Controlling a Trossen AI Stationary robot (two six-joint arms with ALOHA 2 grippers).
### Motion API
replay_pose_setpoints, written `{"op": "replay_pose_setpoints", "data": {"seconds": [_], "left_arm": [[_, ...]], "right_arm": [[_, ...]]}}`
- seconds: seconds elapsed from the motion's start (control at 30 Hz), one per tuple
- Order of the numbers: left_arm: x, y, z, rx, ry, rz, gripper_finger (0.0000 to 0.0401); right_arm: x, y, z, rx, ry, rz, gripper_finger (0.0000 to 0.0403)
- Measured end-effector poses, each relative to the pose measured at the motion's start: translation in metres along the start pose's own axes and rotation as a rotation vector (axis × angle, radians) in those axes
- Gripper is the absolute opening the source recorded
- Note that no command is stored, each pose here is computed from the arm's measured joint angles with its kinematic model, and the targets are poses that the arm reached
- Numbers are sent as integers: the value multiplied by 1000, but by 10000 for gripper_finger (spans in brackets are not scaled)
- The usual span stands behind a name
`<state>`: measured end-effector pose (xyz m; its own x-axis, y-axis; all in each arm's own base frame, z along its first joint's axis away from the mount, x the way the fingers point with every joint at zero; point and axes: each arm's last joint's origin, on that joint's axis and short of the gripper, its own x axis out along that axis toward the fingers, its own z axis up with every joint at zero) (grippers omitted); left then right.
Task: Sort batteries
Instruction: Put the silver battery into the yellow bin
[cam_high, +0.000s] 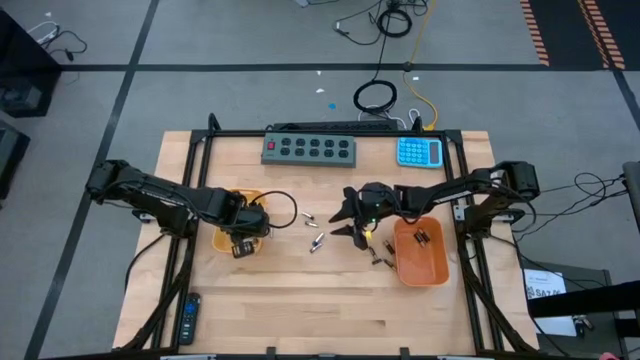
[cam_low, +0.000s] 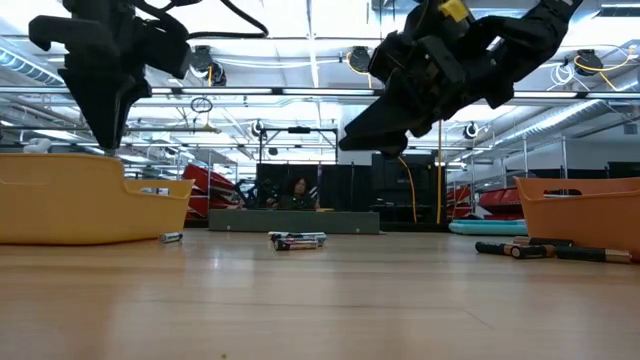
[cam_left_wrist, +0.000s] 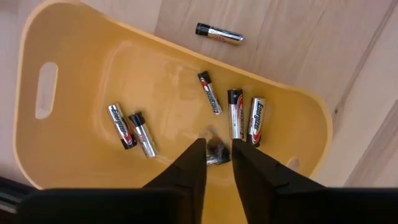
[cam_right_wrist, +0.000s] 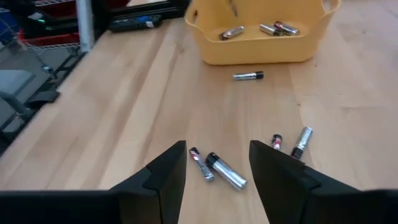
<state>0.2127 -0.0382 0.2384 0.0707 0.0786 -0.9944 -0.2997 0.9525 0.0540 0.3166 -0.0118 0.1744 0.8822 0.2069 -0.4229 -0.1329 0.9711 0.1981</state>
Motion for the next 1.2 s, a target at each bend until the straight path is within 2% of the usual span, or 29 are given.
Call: {"op": "replay_pose_setpoints", "data": {"seconds": [0.23, 0.37, 0.5, 0.73, 1.07, 1.2], "left_arm": [[0, 1, 1, 28, -17, 25, 128], [0, -2, 9, 52, -108, 5, 141], [8, -4, 20, 63, -125, 2, 144], [33, -15, 52, 157, -169, -19, 148], [40, -18, 98, 207, -281, -52, 234], [52, -12, 108, 199, -284, -33, 240]], "right_arm": [[3, 0, -4, 16, 14, -29, 166], [2, 0, -3, 15, 10, -29, 166], [2, 0, -4, 17, 17, -29, 166], [1, -1, -4, 14, 28, -31, 166], [-14, 0, 1, -47, 61, -95, 166], [-20, 0, -1, -67, 31, -98, 166]]}}
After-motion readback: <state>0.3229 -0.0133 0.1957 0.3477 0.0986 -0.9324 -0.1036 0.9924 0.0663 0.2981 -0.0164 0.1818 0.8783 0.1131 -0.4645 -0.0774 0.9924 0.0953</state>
